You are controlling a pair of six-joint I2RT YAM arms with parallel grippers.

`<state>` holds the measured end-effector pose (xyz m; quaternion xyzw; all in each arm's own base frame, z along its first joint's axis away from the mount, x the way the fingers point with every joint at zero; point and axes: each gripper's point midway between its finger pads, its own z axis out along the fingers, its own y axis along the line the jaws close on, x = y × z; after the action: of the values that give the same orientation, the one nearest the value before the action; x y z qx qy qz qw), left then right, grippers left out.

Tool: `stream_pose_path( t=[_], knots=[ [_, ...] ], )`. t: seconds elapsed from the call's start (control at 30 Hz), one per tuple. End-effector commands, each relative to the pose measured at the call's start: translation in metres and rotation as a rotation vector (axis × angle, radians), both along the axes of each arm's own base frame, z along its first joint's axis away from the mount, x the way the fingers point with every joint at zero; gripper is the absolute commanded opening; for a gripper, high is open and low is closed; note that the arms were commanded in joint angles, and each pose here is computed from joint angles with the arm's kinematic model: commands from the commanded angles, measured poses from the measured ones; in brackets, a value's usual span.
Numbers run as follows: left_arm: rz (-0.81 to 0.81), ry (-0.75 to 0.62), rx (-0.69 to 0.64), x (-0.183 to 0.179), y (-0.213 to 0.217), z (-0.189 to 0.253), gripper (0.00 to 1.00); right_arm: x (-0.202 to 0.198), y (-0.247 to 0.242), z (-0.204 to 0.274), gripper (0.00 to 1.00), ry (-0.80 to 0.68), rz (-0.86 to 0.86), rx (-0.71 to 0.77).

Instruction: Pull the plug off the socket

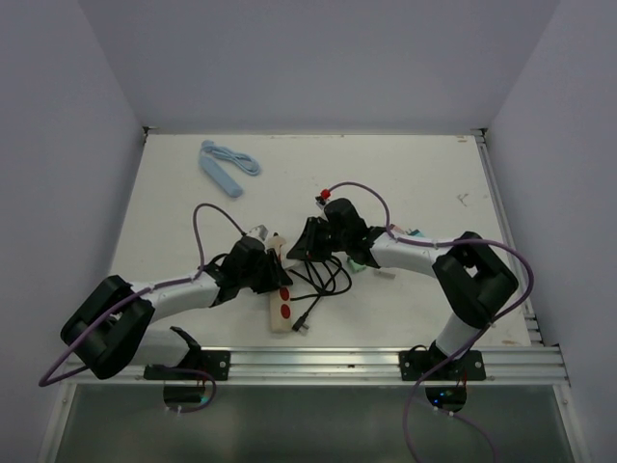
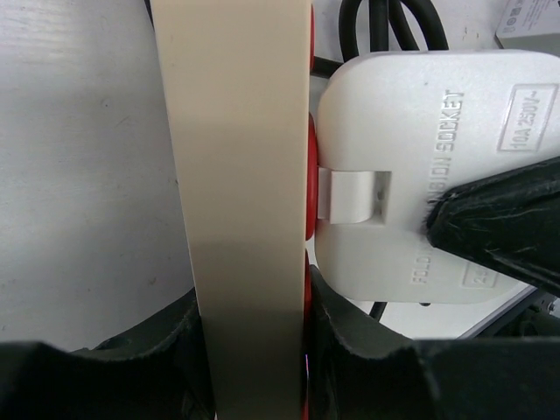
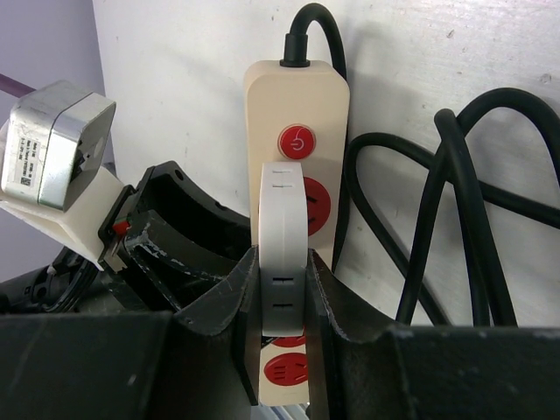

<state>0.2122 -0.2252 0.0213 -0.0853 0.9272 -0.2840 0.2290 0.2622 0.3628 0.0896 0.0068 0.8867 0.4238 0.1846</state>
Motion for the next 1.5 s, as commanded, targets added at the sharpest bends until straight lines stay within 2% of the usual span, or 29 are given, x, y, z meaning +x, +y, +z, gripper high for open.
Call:
stream_pose_path(
  t=[0.0,0.27,0.7,0.9,1.17,1.27,1.47],
  knots=[
    [0.02,0.01,0.043,-0.007,0.012,-0.011,0.0,-0.003,0.004,0.029,0.0,-0.043,0.01,0.051],
    [0.063,0.094,0.123,-0.02,0.03,-0.03,0.0,0.001,-0.006,0.041,0.0,-0.052,-0.014,0.052],
    [0.187,0.206,0.161,-0.035,0.054,-0.044,0.0,0.009,-0.038,0.06,0.0,-0.13,-0.083,0.071],
    [0.25,0.2,0.195,-0.032,0.065,-0.044,0.0,0.007,-0.046,0.068,0.0,-0.178,-0.11,0.102],
    [0.223,0.185,0.163,-0.027,0.057,-0.039,0.0,0.014,-0.065,0.076,0.0,-0.182,-0.139,0.116],
    [0.21,0.173,0.149,-0.025,0.054,-0.036,0.0,0.032,-0.098,0.076,0.0,-0.184,-0.217,0.108],
    [0.193,0.151,0.13,-0.023,0.05,-0.033,0.0,0.075,-0.224,0.073,0.0,-0.218,-0.542,-0.01]
  ],
)
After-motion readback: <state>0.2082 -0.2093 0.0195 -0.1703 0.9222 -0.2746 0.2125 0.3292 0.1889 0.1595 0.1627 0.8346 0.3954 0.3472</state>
